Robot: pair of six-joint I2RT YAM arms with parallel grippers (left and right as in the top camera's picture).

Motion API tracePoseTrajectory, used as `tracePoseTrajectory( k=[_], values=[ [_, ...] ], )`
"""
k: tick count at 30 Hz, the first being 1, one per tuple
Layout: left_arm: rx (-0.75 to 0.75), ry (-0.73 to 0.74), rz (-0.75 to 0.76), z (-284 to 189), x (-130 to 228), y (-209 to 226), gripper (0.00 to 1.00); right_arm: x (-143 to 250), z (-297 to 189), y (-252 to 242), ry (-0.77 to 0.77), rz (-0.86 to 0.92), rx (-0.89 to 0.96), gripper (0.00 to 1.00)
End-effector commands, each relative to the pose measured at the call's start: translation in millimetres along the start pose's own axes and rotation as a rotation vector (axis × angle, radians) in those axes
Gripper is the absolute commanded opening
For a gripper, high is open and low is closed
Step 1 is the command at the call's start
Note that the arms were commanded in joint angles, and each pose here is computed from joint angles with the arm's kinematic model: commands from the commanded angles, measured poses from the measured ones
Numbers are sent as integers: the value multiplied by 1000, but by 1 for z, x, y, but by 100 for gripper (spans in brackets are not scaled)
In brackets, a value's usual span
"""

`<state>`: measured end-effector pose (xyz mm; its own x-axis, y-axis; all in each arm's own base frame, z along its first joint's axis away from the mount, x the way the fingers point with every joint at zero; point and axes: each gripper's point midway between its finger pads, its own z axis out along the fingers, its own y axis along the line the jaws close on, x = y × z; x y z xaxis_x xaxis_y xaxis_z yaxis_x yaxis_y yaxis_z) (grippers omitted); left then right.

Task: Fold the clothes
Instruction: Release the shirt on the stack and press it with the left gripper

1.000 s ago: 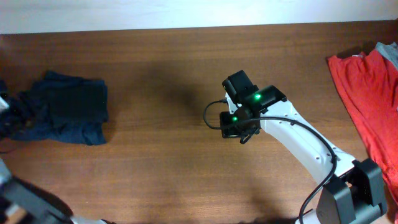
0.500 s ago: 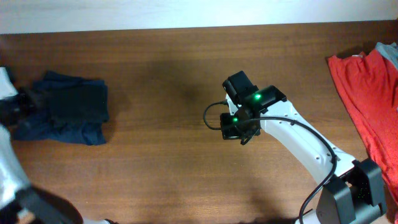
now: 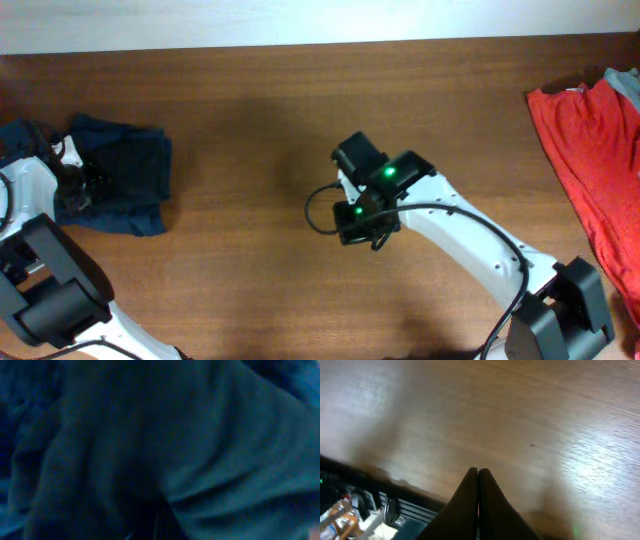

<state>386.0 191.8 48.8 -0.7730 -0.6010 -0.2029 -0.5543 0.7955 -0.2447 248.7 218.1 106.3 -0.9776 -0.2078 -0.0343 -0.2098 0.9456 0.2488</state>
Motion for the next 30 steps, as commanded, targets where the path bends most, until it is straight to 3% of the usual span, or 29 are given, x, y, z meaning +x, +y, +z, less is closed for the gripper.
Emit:
tracePoseTrajectory(
  k=[1, 5, 10, 15, 21, 25, 30],
  values=[
    [-151, 29, -116, 16, 6, 40, 6, 1, -9, 16, -28, -53, -24, 4],
    [-158, 55, -178, 22, 12, 49, 6, 4, -9, 19, -23, -65, -24, 4],
    [6, 47, -205, 4, 8, 29, 1, 6, -8, 18, -16, -63, -20, 4],
    [24, -112, -160, -66, -9, 15, 2, 4, -8, 16, -23, -63, -7, 4],
    [-83, -299, -161, -143, -13, 22, 12, 2, -9, 13, -34, -63, 12, 4],
    [-95, -316, -160, -145, -16, 23, 13, 1, -9, 13, -38, -63, 12, 4],
    [-101, -245, -163, -104, -12, 30, 14, 1, -9, 12, -40, -64, 15, 4]
  ],
)
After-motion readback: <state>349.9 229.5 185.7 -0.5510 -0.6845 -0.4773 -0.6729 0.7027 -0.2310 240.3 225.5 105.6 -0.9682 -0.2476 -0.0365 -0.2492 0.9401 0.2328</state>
